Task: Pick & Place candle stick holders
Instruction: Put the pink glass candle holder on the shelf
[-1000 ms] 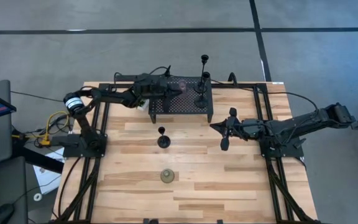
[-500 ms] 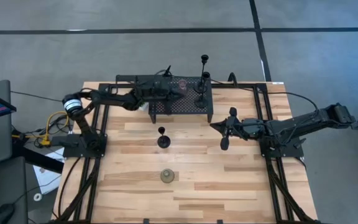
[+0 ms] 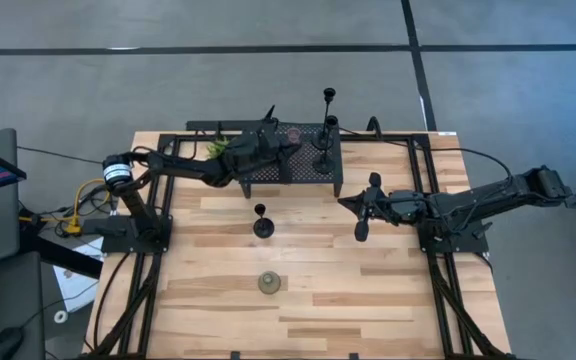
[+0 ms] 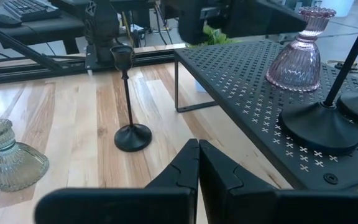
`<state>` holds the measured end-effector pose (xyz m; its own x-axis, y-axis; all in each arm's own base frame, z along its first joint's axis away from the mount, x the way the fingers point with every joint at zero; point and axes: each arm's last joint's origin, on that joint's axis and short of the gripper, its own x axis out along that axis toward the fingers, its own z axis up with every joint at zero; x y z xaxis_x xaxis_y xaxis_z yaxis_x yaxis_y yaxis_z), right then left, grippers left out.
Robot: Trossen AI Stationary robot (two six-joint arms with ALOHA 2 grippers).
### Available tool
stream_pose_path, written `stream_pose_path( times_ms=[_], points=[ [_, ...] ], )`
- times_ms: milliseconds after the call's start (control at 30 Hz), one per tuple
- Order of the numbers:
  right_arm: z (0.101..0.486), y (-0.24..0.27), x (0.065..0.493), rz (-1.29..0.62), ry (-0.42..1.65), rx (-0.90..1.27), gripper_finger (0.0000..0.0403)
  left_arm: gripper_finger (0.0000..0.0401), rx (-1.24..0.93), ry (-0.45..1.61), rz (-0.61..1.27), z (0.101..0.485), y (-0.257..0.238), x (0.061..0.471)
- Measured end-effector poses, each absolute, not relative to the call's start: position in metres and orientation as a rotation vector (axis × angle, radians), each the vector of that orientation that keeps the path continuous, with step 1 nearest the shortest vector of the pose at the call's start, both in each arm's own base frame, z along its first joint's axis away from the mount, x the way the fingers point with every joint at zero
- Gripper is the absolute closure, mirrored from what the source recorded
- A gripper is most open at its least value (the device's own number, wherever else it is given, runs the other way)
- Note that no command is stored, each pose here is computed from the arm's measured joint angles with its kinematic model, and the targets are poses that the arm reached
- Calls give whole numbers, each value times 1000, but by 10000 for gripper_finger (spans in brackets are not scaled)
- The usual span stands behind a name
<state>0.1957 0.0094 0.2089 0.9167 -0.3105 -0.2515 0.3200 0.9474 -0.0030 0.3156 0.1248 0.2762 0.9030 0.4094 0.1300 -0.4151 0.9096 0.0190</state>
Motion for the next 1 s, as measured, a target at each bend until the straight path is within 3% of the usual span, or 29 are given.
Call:
stream_pose_path(
  times_ms=[1000],
  points=[
    [209, 9, 196, -325, 250, 39, 403, 398, 34, -112, 548, 279, 130, 315]
  ],
)
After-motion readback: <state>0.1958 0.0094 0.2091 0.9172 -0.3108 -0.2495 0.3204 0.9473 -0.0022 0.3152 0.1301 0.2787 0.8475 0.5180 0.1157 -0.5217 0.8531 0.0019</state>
